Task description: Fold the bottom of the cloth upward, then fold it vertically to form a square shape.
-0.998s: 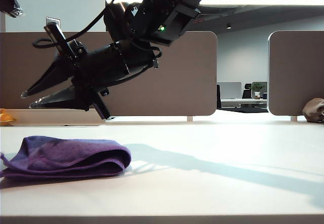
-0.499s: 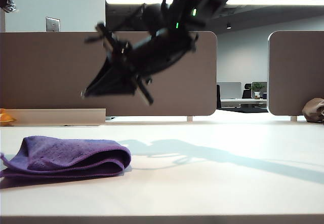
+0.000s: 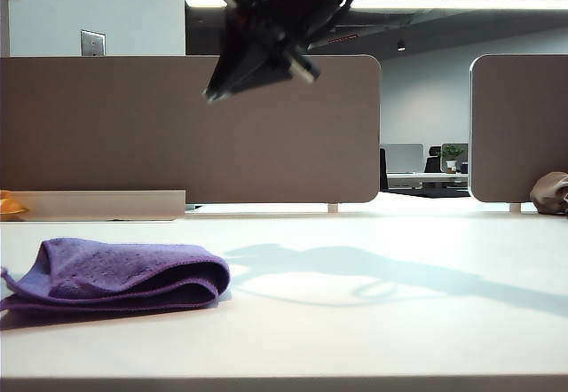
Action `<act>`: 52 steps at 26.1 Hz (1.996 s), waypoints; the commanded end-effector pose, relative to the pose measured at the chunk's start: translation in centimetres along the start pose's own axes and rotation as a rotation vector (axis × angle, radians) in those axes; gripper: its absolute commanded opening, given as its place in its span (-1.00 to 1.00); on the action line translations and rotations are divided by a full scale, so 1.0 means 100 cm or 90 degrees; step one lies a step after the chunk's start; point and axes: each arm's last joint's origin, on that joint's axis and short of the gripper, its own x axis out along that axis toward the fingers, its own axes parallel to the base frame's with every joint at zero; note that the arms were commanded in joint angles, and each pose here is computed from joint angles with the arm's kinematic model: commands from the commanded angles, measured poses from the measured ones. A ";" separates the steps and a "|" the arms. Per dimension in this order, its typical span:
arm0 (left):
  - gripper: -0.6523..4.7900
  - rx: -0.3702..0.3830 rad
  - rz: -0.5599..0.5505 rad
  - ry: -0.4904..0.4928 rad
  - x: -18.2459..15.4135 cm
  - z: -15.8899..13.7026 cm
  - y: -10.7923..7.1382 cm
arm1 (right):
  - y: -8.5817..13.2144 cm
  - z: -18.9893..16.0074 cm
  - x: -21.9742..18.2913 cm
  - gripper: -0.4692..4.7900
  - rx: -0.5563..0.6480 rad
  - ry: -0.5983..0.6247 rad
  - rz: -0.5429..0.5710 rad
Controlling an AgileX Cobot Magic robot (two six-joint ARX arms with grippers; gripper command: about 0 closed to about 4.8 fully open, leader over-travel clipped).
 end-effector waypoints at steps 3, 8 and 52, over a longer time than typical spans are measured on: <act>-0.78 0.033 0.047 -0.065 -0.019 0.001 -0.009 | 0.013 0.015 -0.029 -0.86 -0.059 -0.059 -0.048; -0.78 0.066 0.093 -0.170 -0.047 -0.002 -0.024 | 0.022 0.026 -0.052 -0.86 -0.099 -0.122 -0.069; -0.78 0.071 0.146 -0.316 -0.031 -0.057 -0.026 | 0.118 -0.062 -0.255 -0.86 -0.196 -0.422 -0.285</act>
